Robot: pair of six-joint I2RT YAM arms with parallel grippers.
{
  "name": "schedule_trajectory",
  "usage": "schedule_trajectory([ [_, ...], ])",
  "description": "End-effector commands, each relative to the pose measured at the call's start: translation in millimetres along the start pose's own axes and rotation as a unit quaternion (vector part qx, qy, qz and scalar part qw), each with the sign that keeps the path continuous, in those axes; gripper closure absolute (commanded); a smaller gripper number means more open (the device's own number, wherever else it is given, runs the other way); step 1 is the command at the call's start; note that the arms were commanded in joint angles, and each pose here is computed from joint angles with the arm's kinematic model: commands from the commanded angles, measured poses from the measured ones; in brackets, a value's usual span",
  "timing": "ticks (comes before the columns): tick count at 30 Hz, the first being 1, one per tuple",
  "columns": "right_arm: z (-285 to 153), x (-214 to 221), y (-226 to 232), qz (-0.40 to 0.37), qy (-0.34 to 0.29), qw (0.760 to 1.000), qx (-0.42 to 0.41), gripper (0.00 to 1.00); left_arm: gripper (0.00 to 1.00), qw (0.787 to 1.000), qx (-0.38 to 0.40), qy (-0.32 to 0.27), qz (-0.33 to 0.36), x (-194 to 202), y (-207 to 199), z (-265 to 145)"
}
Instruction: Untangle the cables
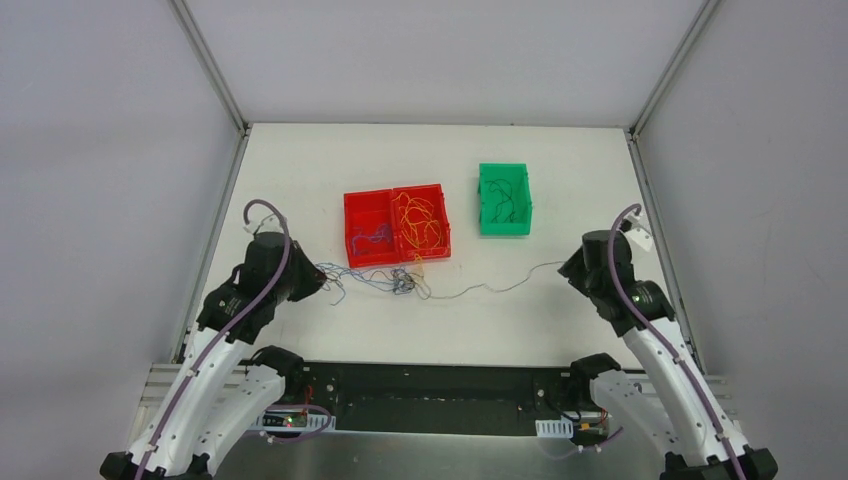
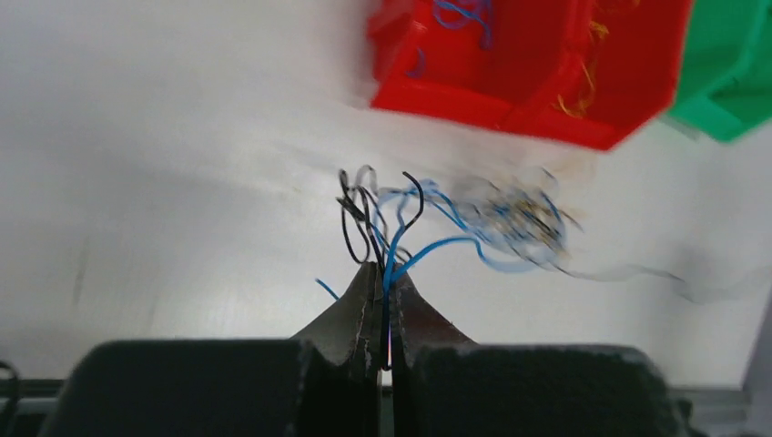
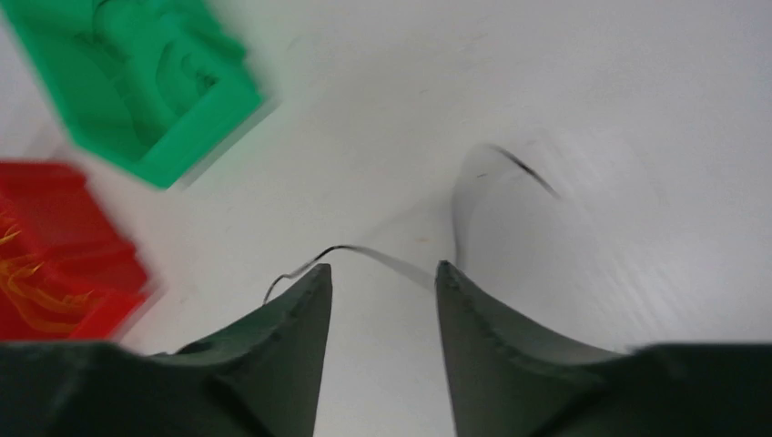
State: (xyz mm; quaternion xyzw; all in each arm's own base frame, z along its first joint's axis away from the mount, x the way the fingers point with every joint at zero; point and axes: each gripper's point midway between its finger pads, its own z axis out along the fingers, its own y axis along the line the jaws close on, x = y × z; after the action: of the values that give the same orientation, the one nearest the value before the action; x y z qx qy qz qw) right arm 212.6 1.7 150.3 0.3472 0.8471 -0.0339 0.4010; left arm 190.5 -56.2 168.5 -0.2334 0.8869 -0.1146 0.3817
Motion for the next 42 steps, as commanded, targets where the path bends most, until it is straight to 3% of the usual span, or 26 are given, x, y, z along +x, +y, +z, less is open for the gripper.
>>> schedule_trajectory([
  [1,-58.4,39.8,95.7,-0.08,0.088,0.926,-0.358,0.21,1.0,0.966,0.241,0.05,0.076,20.4,-78.1,-10.7],
  [2,-73.0,44.3,106.0,-0.083,0.097,0.904,-0.407,0.12,1.0,0.961,0.259,0.056,0.08,23.5,-83.5,-11.3],
  [3,-86.3,50.2,113.4,-0.093,0.11,0.882,-0.448,0.1,1.0,0.957,0.271,0.058,0.089,23.9,-87.9,-12.5],
  [7,-116.8,80.9,134.6,-0.14,0.167,0.817,-0.534,0.14,1.0,0.937,0.306,0.076,0.151,23.2,-103.0,-15.6],
  [16,-109.8,159.2,178.1,-0.364,0.129,0.765,-0.516,0.13,1.0,0.907,0.353,0.075,0.219,-4.3,-141.7,-19.1],
  [22,-105.3,189.3,212.4,-0.409,0.122,0.709,-0.562,0.16,1.0,0.888,0.365,0.094,0.262,-1.1,-146.6,-13.4],
  [24,-104.3,202.7,222.7,-0.412,0.123,0.699,-0.571,0.17,1.0,0.883,0.37,0.096,0.271,3.5,-142.3,-18.9],
  [28,-106.8,229.7,244.2,-0.408,0.098,0.699,-0.579,0.18,1.0,0.895,0.344,0.06,0.278,-1.9,-129.2,-19.2],
  [36,-106.0,270.7,272.8,-0.443,0.052,0.709,-0.547,0.23,1.0,0.892,0.352,0.068,0.275,0.1,-132.1,-20.8],
  [42,-76.3,292.4,273.5,-0.459,0.041,0.724,-0.513,0.32,1.0,0.893,0.354,0.072,0.268,1.0,-133.1,-21.6],
])
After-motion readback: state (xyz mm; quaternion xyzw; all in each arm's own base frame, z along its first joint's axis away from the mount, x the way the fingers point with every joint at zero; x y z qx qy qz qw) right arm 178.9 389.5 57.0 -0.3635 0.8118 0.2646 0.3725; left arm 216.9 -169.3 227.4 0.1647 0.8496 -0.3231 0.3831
